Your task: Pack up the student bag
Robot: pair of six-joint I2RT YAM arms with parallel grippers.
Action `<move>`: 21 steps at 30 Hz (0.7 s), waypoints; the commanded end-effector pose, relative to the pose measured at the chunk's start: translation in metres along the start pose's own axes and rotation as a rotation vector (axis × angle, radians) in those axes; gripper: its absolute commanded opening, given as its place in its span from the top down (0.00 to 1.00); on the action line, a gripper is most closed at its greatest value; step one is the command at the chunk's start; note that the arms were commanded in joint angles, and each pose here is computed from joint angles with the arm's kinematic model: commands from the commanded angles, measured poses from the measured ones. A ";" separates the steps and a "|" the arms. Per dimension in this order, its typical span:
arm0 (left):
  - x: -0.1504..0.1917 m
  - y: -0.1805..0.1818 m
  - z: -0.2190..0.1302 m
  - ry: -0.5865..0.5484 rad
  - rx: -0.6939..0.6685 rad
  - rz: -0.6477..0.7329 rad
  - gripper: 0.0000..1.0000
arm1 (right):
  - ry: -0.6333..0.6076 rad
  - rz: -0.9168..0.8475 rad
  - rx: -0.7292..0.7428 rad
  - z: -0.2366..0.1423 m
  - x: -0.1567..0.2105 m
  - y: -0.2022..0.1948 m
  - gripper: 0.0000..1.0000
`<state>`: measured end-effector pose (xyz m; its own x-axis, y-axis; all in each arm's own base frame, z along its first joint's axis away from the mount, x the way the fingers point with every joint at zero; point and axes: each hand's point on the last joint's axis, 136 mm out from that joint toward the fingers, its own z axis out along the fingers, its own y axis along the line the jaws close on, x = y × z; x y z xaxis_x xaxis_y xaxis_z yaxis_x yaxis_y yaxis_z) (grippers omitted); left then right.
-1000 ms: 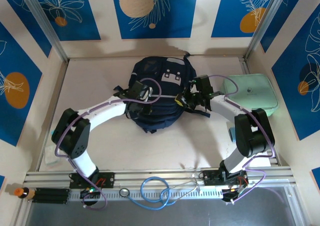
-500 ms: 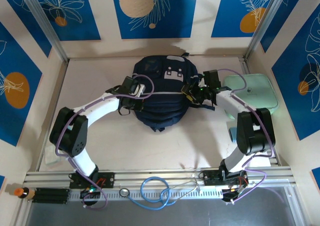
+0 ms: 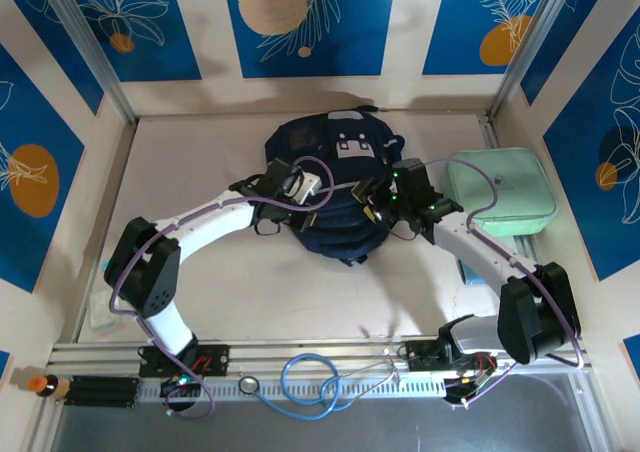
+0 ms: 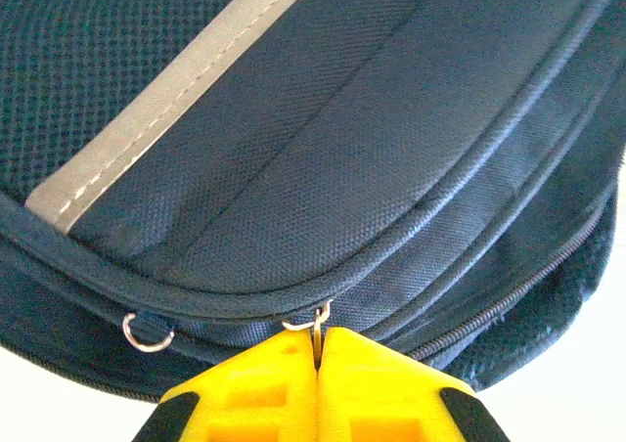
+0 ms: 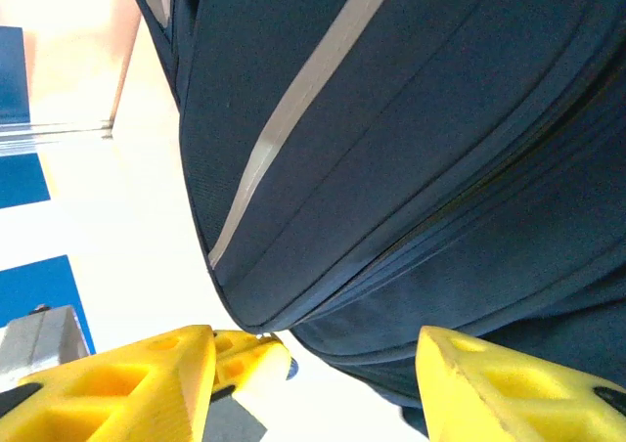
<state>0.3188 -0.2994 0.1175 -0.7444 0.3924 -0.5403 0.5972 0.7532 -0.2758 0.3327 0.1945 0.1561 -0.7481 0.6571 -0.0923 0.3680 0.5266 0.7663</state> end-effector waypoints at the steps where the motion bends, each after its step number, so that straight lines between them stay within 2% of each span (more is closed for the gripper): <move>1: -0.031 -0.028 -0.010 -0.093 0.093 0.036 1.00 | -0.023 0.083 0.017 0.009 -0.003 -0.004 0.47; 5: -0.028 -0.030 -0.005 -0.073 0.096 0.043 1.00 | -0.004 0.085 0.030 0.018 -0.002 -0.004 0.52; 7: -0.024 -0.032 -0.003 -0.056 0.109 0.054 1.00 | -0.006 0.090 0.058 0.021 -0.002 -0.007 0.59; 15: -0.019 -0.029 -0.002 -0.015 0.092 0.094 1.00 | -0.022 0.093 0.117 0.034 -0.012 -0.013 0.62; 17: -0.017 -0.026 -0.003 -0.008 0.072 0.106 1.00 | -0.012 0.075 0.117 0.039 -0.015 -0.009 0.70; 18: -0.016 -0.022 -0.003 -0.003 0.052 0.113 1.00 | -0.009 0.067 0.119 0.040 -0.017 -0.008 0.77; 19: -0.015 -0.016 -0.003 0.005 0.021 0.113 1.00 | -0.008 0.060 0.124 0.041 -0.018 -0.007 0.85; 21: -0.010 0.004 -0.005 0.025 -0.073 0.092 1.00 | -0.018 0.053 0.144 0.038 -0.020 -0.009 0.92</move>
<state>0.3151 -0.3087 0.1196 -0.7107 0.4568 -0.5350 0.6493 0.7186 -0.2491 0.3612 0.2021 0.1218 -0.7117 0.7016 -0.0347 0.4925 0.5336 0.6875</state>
